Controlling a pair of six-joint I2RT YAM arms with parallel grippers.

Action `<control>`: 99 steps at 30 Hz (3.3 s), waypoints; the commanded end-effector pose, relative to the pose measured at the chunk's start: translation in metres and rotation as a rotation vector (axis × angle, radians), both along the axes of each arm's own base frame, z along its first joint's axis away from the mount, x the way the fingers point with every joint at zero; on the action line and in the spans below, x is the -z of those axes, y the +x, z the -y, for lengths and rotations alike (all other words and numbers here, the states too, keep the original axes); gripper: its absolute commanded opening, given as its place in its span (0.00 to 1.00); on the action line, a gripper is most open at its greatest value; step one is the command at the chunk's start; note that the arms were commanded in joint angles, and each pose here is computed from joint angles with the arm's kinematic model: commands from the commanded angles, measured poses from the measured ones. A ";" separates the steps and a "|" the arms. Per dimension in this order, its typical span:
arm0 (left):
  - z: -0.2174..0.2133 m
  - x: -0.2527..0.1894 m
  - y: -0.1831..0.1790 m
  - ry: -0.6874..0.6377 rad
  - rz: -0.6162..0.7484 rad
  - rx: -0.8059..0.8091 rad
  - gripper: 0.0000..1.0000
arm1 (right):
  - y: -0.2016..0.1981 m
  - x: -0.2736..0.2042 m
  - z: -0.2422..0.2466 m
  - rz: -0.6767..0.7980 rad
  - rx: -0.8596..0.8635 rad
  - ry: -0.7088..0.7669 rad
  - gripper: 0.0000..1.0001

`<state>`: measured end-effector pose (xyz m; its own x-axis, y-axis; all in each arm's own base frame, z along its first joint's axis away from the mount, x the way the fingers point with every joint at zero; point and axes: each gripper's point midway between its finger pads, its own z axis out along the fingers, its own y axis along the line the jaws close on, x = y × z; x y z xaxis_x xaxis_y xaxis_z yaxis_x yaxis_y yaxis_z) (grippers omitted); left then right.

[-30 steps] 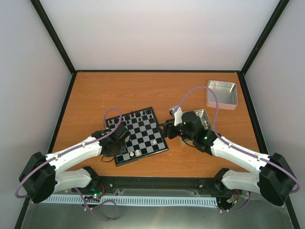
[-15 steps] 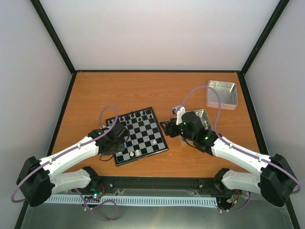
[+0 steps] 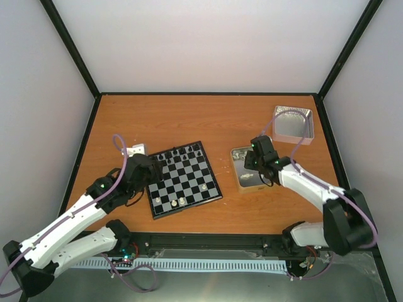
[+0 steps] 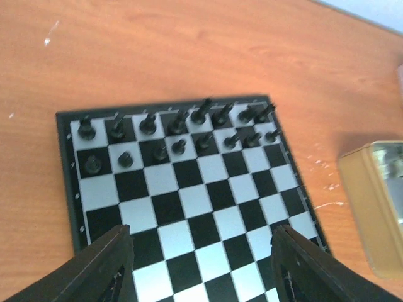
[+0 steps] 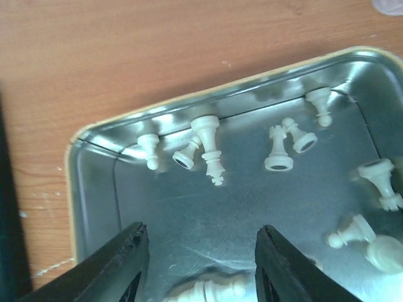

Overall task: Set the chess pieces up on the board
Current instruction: Pick up the chess piece from the storage box, then place the chess piece on the chessboard.

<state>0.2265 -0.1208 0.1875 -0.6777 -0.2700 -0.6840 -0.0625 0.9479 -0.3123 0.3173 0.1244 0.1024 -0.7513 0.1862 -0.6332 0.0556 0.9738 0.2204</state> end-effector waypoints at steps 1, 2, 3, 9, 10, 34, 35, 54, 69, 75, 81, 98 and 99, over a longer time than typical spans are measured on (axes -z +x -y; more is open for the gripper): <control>0.010 -0.039 0.012 -0.024 0.157 0.057 0.62 | 0.011 0.019 -0.007 -0.106 -0.080 -0.047 0.45; 0.010 -0.039 0.012 -0.025 0.153 0.060 0.62 | 0.014 0.023 -0.009 -0.119 -0.094 -0.047 0.44; 0.011 -0.037 0.012 -0.024 0.146 0.063 0.62 | 0.017 0.027 -0.010 -0.130 -0.096 -0.047 0.43; 0.016 -0.027 0.009 -0.038 0.106 0.082 0.63 | 0.035 0.044 0.000 -0.176 -0.021 -0.048 0.42; 0.017 -0.026 0.008 -0.043 0.105 0.085 0.63 | 0.036 0.047 -0.001 -0.186 -0.024 -0.047 0.42; 0.022 -0.031 0.007 -0.076 0.124 0.113 0.65 | 0.049 0.088 0.007 -0.241 -0.070 -0.141 0.18; 0.023 -0.031 0.007 -0.082 0.125 0.113 0.66 | 0.048 0.086 0.009 -0.232 -0.062 -0.150 0.16; 0.111 -0.098 0.002 -0.502 0.175 0.506 0.92 | -0.034 -0.080 -0.099 0.159 -0.624 0.384 0.12; 0.158 -0.089 -0.007 -0.667 -0.018 0.725 0.73 | -0.118 -0.134 -0.185 0.214 -1.142 0.460 0.13; 0.160 -0.072 -0.017 -0.745 -0.073 0.730 0.41 | -0.119 -0.130 -0.189 0.201 -1.162 0.446 0.13; 0.160 -0.065 -0.013 -0.763 -0.094 0.704 0.27 | -0.121 -0.126 -0.193 0.184 -1.182 0.443 0.12; 0.156 -0.081 -0.005 -0.781 -0.032 0.663 0.01 | -0.114 -0.157 -0.190 0.267 -1.014 0.617 0.61; 0.155 -0.084 -0.003 -0.795 -0.025 0.647 0.01 | -0.113 -0.161 -0.189 0.280 -0.981 0.661 0.61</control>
